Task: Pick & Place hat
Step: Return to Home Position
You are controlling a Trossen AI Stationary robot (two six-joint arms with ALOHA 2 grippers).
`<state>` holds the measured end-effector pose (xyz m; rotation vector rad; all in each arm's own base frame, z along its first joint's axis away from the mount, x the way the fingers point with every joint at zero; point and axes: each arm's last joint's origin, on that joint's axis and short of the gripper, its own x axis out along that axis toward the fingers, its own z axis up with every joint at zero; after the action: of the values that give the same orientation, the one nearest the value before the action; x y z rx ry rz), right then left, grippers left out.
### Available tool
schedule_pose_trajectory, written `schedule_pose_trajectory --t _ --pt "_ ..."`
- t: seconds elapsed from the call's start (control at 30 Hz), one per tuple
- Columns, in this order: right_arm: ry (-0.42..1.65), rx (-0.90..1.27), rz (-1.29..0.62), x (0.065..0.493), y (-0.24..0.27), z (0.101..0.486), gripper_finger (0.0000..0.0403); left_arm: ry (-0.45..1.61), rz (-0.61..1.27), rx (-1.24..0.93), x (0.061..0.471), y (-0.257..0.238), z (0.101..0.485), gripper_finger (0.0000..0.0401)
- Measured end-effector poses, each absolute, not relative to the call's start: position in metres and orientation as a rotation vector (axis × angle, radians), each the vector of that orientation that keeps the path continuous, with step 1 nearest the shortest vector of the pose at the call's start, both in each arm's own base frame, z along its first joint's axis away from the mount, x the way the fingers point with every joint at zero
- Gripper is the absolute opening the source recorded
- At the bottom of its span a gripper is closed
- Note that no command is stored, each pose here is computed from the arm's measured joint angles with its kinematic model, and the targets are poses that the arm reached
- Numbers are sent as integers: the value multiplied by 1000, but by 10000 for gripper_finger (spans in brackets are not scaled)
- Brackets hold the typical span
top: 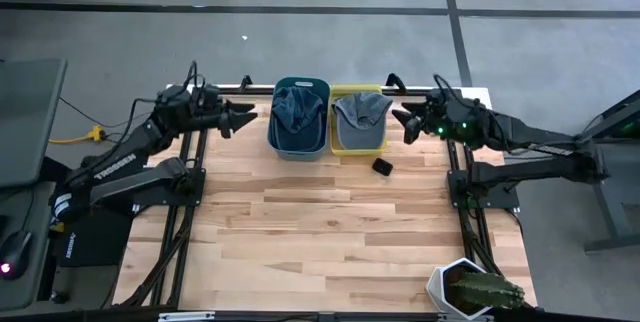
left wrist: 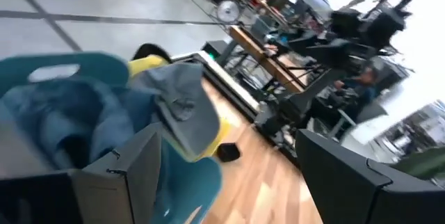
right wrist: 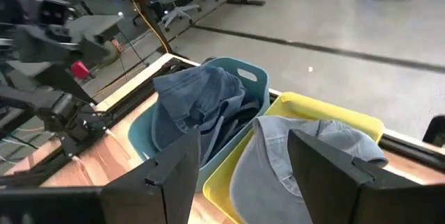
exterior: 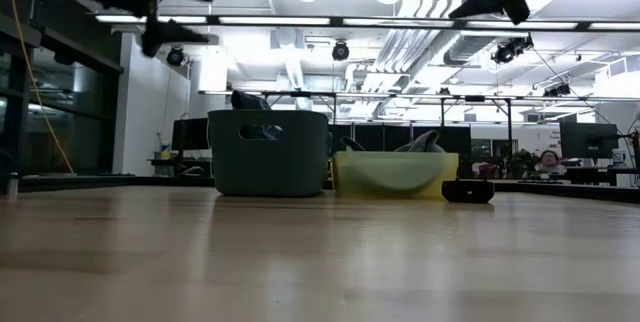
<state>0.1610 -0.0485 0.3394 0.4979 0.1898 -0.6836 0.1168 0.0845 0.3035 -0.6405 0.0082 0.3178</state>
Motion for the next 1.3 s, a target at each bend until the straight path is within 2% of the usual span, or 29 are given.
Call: schedule_pose_trajectory --t 0.2,0.43,0.63,0.9,1.03,1.3 --pt "140 425 -699 166 -21 335 211 -44 392 -690 96 70 266 276" --pt "-21 526 -601 168 3 283 210 -143 354 -707 78 53 247 276" --pt "-110 573 -571 168 14 262 210 -123 364 -729 85 50 235 276" --pt "-114 568 -578 165 21 251 210 -112 335 -709 107 36 200 276" --pt "-114 571 -565 162 27 242 210 -120 418 -675 106 30 189 276" --pt "-165 604 -580 142 37 221 210 -131 372 -683 103 26 176 276"
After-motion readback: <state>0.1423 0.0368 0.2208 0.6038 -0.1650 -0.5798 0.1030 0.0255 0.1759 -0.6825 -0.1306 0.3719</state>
